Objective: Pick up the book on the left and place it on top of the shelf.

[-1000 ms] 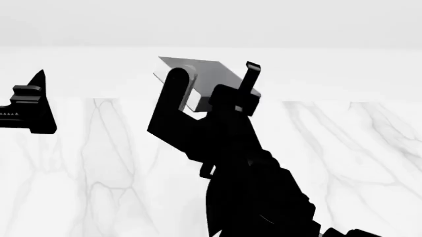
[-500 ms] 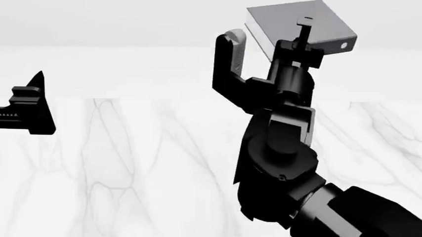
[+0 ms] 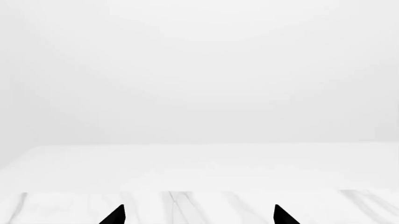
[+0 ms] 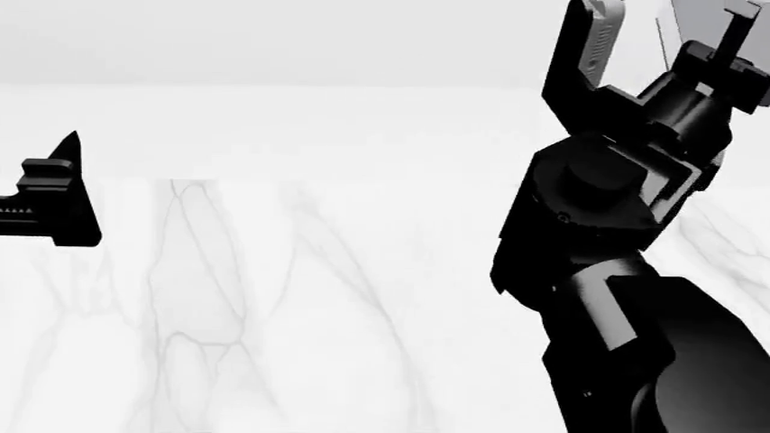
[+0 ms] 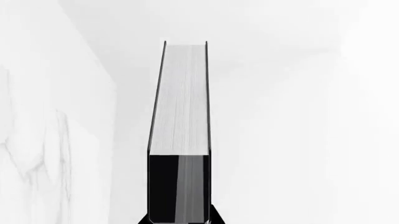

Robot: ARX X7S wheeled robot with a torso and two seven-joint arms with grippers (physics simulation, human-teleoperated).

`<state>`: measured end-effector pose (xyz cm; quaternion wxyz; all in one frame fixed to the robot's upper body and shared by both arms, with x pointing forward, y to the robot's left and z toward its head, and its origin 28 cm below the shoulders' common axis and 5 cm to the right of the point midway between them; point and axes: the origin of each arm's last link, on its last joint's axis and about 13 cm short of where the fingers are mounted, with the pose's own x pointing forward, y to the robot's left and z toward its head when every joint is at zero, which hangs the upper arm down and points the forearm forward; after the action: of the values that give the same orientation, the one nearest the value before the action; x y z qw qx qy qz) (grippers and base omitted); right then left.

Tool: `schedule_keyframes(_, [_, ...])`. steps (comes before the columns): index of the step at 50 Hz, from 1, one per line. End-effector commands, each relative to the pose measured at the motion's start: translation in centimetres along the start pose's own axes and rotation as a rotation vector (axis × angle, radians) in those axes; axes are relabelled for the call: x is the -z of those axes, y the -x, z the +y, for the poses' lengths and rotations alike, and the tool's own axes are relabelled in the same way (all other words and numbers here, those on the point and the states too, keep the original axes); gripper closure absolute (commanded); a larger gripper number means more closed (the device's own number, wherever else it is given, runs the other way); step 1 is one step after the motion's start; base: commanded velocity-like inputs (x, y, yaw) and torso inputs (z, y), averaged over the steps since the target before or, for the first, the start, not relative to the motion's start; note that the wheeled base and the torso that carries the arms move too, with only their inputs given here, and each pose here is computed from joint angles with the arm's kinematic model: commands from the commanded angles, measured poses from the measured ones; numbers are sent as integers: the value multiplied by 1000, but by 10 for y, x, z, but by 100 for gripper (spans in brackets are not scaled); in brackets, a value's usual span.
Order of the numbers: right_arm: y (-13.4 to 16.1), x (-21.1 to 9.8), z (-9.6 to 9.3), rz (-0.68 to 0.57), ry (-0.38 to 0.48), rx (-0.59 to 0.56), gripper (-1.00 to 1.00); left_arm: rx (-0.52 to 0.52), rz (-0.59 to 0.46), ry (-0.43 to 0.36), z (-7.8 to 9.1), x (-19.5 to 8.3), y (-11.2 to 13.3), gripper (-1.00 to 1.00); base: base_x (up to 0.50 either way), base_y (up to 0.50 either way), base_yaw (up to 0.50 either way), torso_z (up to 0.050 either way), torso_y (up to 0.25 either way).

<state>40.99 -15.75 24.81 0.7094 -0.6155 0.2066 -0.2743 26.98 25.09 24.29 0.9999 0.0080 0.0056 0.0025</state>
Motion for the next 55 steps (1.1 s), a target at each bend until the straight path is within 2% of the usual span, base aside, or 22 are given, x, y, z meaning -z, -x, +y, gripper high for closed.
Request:
schedule_keyframes(1, [-4, 19, -21, 188, 119, 180, 100, -1, 3, 3, 1, 2, 0, -100, 0, 0, 0, 0, 10])
schedule_keyframes(8, [-5, 37, -24, 334, 181, 221, 100, -4, 5, 7, 2, 3, 0, -100, 0, 0, 0, 0, 1])
schedule_keyframes(22, [-5, 61, -25, 518, 276, 240, 100, -4, 10, 13, 3, 4, 0, -100, 0, 0, 0, 0, 1])
schedule_keyframes(33, [-6, 86, -18, 668, 313, 186, 100, -7, 13, 16, 4, 6, 0, -100, 0, 0, 0, 1, 2])
schedule_keyframes(55, [-6, 122, 0, 853, 334, 101, 100, -12, 19, 18, 4, 8, 0, -100, 0, 0, 0, 0, 1])
